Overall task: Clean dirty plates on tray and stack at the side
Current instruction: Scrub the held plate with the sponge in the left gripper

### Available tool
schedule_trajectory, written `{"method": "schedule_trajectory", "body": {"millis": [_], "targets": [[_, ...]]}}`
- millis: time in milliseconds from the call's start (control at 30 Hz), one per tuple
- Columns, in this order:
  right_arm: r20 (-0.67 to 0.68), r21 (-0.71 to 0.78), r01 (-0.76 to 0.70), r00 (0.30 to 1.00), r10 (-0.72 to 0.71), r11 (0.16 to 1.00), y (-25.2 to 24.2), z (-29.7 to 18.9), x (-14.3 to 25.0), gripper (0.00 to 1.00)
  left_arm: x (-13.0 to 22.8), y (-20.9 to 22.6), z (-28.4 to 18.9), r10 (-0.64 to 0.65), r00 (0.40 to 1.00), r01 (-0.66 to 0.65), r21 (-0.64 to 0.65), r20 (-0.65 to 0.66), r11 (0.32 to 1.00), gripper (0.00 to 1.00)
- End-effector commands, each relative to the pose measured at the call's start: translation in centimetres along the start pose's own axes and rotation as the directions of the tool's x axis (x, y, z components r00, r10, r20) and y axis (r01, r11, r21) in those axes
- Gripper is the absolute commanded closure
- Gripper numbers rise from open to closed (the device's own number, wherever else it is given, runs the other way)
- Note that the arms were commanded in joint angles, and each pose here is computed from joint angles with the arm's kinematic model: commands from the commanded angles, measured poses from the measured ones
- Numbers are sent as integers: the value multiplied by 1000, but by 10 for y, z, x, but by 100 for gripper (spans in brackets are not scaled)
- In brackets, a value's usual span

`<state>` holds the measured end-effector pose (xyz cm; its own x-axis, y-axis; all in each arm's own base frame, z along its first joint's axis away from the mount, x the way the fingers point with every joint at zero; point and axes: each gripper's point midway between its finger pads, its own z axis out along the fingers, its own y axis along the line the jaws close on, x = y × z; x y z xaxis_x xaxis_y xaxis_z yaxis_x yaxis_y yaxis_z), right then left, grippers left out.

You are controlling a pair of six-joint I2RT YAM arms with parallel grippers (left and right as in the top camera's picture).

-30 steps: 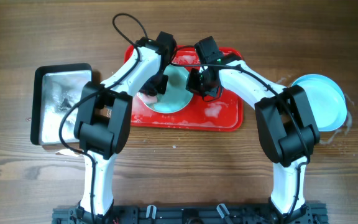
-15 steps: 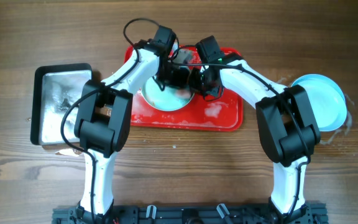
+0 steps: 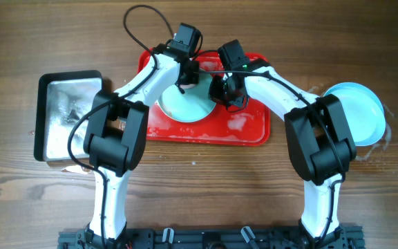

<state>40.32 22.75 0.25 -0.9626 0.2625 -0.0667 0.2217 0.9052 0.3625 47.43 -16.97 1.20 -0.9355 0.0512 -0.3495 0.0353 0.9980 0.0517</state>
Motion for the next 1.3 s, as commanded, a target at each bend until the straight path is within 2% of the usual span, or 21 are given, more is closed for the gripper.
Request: {"method": "schedule_trajectory", "body": {"millis": [0, 100, 233, 333, 467, 600, 700, 867, 933, 1000, 1033, 1133, 1200, 1267], "targets": [[-10, 62, -34, 999, 35, 997, -19, 14, 3, 96, 20, 74, 6, -83, 996, 69, -333, -28, 940, 96], [-10, 62, -34, 999, 34, 998, -19, 14, 3, 96, 51, 71, 3, -72, 983, 17, -311, -168, 950, 96], [-10, 62, -34, 999, 34, 998, -19, 14, 3, 95, 95, 51, -6, -35, 923, -32, -168, -383, 985, 96], [-10, 61, -34, 999, 35, 998, -19, 14, 3, 96, 126, 18, -19, 70, 847, -40, 69, -528, 997, 96], [-10, 61, -34, 999, 35, 998, -19, 14, 3, 96, 137, -24, -36, 100, 800, 89, 281, -592, 956, 96], [-10, 62, -34, 999, 35, 998, -19, 14, 3, 96, 125, -60, -41, 133, 827, 145, 436, -547, 888, 96], [-10, 61, -34, 999, 35, 998, -19, 14, 3, 96, 102, -81, -33, 156, 891, 92, 506, -426, 858, 96], [-10, 62, -33, 999, 34, 998, -19, 14, 3, 96, 59, -110, -25, 168, 965, -23, 576, -201, 817, 96], [-10, 62, -34, 999, 34, 998, -19, 14, 3, 96, 42, -109, -17, 154, 981, -68, 533, -119, 843, 96], [-10, 62, -33, 999, 34, 998, -19, 14, 3, 96, 24, -98, -7, 136, 990, -106, 435, -39, 894, 96], [-10, 62, -33, 999, 33, 998, -19, 14, 3, 96, 15, -85, -1, 116, 993, -108, 343, -3, 933, 96], [-11, 62, -26, 1000, 27, 998, -19, 14, 3, 96, 0, -43, 9, 35, 998, -40, 95, 50, 995, 96], [-10, 62, -26, 1000, 27, 998, -19, 14, 3, 96, -5, -8, 9, -3, 996, 10, -86, 84, 996, 96], [-10, 61, -26, 1000, 27, 998, -19, 14, 3, 96, -6, 26, 4, -25, 994, 53, -255, 111, 966, 96]]}}
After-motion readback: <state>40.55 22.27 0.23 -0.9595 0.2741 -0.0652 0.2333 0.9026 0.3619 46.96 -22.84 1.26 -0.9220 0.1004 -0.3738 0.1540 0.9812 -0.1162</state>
